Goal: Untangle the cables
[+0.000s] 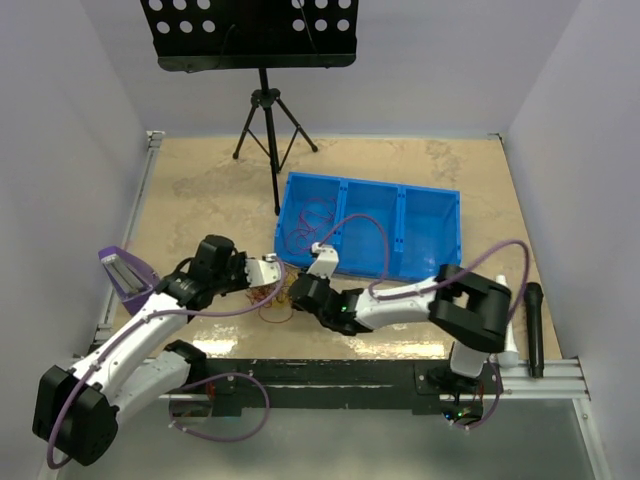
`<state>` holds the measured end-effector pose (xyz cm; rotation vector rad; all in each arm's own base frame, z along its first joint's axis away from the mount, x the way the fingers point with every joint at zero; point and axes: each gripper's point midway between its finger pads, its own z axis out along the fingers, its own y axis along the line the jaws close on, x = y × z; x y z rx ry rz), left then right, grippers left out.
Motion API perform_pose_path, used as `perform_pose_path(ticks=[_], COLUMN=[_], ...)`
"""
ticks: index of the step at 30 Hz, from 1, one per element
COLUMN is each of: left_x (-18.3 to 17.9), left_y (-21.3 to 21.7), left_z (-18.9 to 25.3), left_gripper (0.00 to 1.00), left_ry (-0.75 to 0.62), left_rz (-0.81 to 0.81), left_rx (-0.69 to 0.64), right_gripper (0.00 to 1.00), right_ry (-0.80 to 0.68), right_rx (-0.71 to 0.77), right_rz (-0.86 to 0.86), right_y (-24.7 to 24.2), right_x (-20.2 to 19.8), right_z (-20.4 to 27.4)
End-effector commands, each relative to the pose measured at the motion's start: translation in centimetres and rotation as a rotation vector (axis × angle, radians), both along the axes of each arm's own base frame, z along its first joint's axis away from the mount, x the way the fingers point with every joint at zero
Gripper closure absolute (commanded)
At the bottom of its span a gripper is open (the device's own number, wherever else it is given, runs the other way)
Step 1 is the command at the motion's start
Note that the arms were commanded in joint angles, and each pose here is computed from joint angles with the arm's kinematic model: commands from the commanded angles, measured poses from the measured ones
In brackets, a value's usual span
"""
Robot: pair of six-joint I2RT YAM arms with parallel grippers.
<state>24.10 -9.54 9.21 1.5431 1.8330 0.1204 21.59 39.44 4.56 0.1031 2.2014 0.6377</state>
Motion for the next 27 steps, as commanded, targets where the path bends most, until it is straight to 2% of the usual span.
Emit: perform_pose_path(ticks=[1,5,9,17,20,24,27], left_x=[5.0,8.6,10.2,10.9,11.1,9.1,7.6], left_y=[4.2,7.9,11.4,18.9,19.2,13.6,10.2], left_z=[3.7,8.6,12.7,15.0,14.6,14.2,16.5], left_gripper=[1.0,1.0,1.0,1.0,1.0,1.0,1.0], left_ry=[-0.216,-0.321,-0.422,-0.48,-0.454,-0.32,-0.336], left_rz=[0.237,0.449,0.571,0.745,0.726,0.496,0.337], left_rx=[0.057,-0.044,-0.128,-0.106,-0.128,-0.276,-0.369], right_gripper=[1.0,1.0,1.0,1.0,1.0,1.0,1.0], right_ry=[0.012,0.052,0.06,0.022,-0.019,-0.035,-0.054], right_rx=[0.077,0.17,0.28,0.374,0.436,0.436,0.381], right_rz=[-0.151,-0.245,-0.335,-0.501,-0.503,-0.415,-0.315], right_y=[-4.9,-9.3,-13.3,-21.2,-23.1,-21.6,-18.7], right_x=[-0.6,-1.9,-2.7,-3.5,-3.7,-3.9,-3.7], right_z=[3.7,6.2,9.3,14.9,17.6,18.7,18.3])
